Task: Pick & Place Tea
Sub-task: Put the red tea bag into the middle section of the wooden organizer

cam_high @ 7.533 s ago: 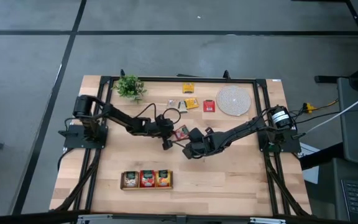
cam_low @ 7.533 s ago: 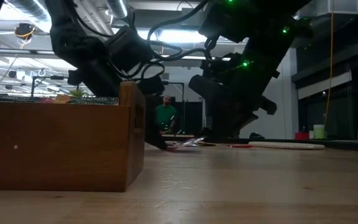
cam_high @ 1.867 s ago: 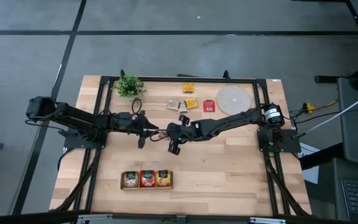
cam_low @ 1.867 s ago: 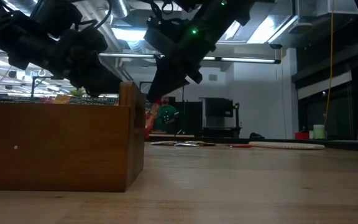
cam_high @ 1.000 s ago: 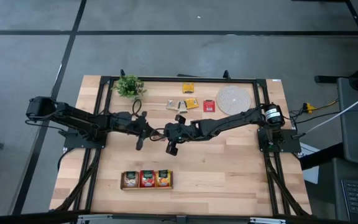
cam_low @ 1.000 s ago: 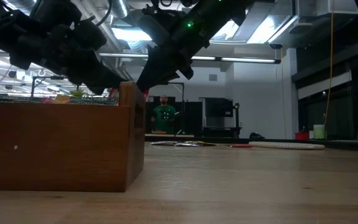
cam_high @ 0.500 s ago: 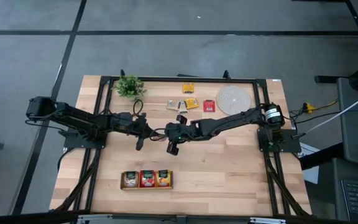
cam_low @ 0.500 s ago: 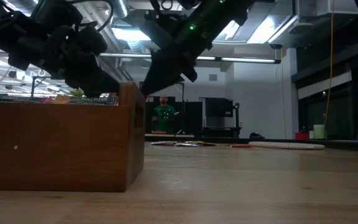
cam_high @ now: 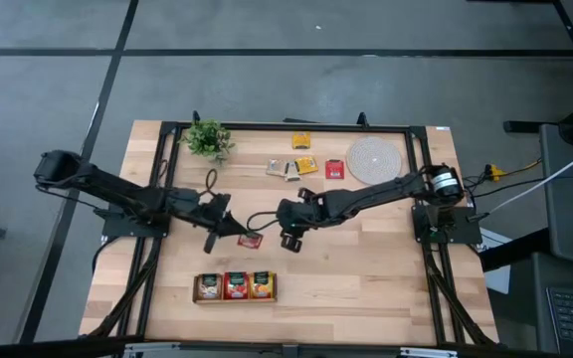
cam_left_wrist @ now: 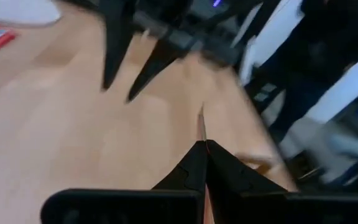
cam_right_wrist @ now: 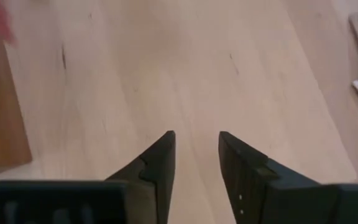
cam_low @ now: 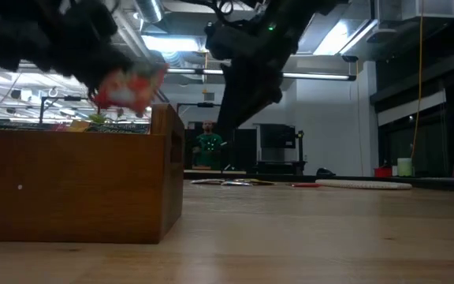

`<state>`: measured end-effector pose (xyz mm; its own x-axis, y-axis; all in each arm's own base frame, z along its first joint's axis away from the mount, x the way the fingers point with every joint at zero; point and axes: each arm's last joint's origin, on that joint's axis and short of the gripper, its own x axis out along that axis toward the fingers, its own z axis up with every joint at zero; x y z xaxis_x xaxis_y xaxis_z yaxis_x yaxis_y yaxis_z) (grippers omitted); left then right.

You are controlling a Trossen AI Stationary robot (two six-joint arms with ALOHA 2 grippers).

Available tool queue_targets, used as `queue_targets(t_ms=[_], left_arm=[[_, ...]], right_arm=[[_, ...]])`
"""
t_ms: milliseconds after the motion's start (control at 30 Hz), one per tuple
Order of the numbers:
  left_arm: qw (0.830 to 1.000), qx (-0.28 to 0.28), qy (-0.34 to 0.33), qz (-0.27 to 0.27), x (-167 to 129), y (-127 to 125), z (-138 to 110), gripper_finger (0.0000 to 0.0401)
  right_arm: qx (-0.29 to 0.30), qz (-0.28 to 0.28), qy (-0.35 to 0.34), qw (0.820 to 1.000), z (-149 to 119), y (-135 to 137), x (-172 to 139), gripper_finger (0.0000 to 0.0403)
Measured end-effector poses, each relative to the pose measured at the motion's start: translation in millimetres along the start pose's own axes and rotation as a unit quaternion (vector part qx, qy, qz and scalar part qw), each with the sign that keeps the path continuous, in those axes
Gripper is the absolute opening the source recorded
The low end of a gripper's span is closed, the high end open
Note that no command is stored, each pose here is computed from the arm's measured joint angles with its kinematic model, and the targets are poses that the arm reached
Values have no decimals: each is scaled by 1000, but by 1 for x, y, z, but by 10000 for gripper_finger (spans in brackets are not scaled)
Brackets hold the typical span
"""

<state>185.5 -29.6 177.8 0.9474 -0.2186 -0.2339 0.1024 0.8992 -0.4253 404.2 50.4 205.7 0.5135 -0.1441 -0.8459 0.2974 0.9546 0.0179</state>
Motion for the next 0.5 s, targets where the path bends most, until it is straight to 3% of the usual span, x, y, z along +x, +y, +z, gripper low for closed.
queue_targets(t_ms=[267, 500], left_arm=[[993, -109, -29, -47, -18, -36, 0, 1], [985, -161, -56, -1, -28, -71, -24, 1]], right_arm=[[37, -37, 22, 998, -7, -1, -1, 121], [79, -38, 20, 996, -8, -1, -1, 120]])
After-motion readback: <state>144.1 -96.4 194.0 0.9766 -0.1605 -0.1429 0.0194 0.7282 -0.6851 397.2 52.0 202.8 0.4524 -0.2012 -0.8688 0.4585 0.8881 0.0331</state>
